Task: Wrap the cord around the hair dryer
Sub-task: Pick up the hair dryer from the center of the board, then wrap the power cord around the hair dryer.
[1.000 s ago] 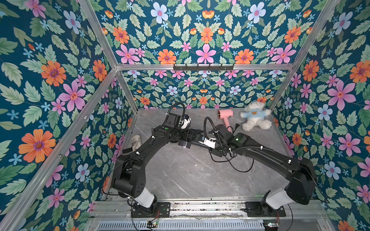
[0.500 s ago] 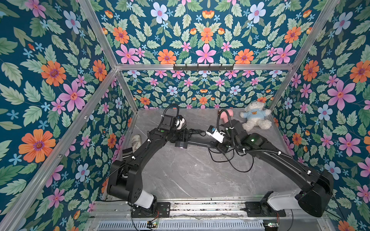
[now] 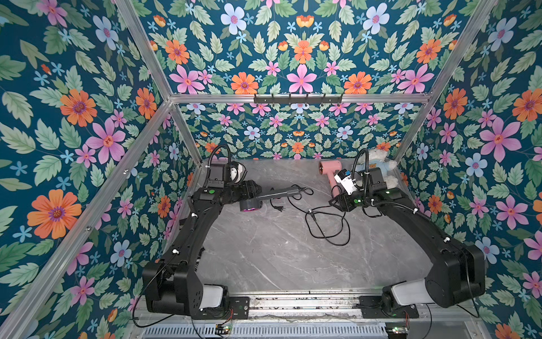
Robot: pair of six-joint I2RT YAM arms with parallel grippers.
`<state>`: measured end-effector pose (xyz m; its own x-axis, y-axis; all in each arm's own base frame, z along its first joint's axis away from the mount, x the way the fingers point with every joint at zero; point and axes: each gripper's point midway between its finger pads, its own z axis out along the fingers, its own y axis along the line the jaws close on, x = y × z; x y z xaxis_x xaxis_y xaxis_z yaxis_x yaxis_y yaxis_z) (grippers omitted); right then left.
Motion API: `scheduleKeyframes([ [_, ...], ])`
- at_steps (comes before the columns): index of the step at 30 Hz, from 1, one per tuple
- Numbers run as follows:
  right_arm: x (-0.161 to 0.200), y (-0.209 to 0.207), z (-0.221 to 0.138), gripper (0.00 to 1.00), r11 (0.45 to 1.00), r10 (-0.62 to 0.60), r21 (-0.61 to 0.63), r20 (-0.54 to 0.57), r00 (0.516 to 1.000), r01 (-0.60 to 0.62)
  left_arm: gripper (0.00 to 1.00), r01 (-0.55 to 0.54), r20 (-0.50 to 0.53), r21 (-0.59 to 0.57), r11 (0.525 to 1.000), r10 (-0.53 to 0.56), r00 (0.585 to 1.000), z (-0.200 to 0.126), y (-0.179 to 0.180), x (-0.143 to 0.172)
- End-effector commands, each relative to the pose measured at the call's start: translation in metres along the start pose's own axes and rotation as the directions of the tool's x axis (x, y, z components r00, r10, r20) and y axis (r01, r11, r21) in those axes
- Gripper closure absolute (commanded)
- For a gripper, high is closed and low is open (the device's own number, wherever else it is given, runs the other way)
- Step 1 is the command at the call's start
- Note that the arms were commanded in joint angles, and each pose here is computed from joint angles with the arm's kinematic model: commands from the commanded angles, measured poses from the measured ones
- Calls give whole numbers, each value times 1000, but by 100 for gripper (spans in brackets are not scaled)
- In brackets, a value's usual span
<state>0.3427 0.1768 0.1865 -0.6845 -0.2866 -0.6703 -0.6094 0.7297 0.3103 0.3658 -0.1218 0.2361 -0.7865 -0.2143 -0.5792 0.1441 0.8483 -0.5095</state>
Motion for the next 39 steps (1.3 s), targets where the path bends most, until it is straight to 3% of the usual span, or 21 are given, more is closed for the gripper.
scheduleKeyframes([
  [1, 10, 11, 11, 46, 993, 70, -97, 4, 998, -69, 100, 33, 11, 49, 998, -34, 999, -7, -8, -3],
  [5, 18, 5, 23, 48, 993, 83, -90, 41, 996, -79, 100, 38, 4, 72, 997, -39, 999, -5, -9, -1],
  [8, 32, -16, 37, 50, 999, 38, -9, 19, 999, -38, 100, 39, 0, 74, 996, -39, 999, -4, -9, -1],
  [11, 49, -25, 43, 54, 995, 93, 33, -30, 995, -92, 100, 28, 15, 61, 998, -29, 999, -8, -7, -5],
  [17, 42, 24, 49, 52, 988, 112, -112, 15, 994, -109, 100, 28, 6, 92, 995, -29, 1000, -5, -11, -4],
  [21, 33, 13, 58, 44, 992, 107, -67, 36, 994, -105, 100, 31, -4, 98, 995, -31, 1000, -1, -10, -1],
  [24, 25, -5, 59, 49, 999, -1, 33, 76, 997, -2, 100, 27, -7, 99, 995, -26, 1000, -2, -10, 0],
  [26, 34, -29, 62, 54, 990, -42, 135, 27, 999, 38, 100, 22, -6, 100, 995, -21, 1000, -3, -11, -1],
  [29, 44, -43, 65, 54, 984, -53, 165, -59, 997, 63, 100, 17, -7, 101, 995, -16, 1000, -4, -12, -2],
  [34, 51, -49, 77, 48, 987, -7, 156, -137, 991, 28, 100, 10, -2, 118, 993, -10, 1000, -6, -17, -5],
  [39, 58, -49, 90, 47, 992, -34, 112, -196, 980, 57, 100, 3, -8, 122, 993, -2, 1000, -7, -19, -8],
])
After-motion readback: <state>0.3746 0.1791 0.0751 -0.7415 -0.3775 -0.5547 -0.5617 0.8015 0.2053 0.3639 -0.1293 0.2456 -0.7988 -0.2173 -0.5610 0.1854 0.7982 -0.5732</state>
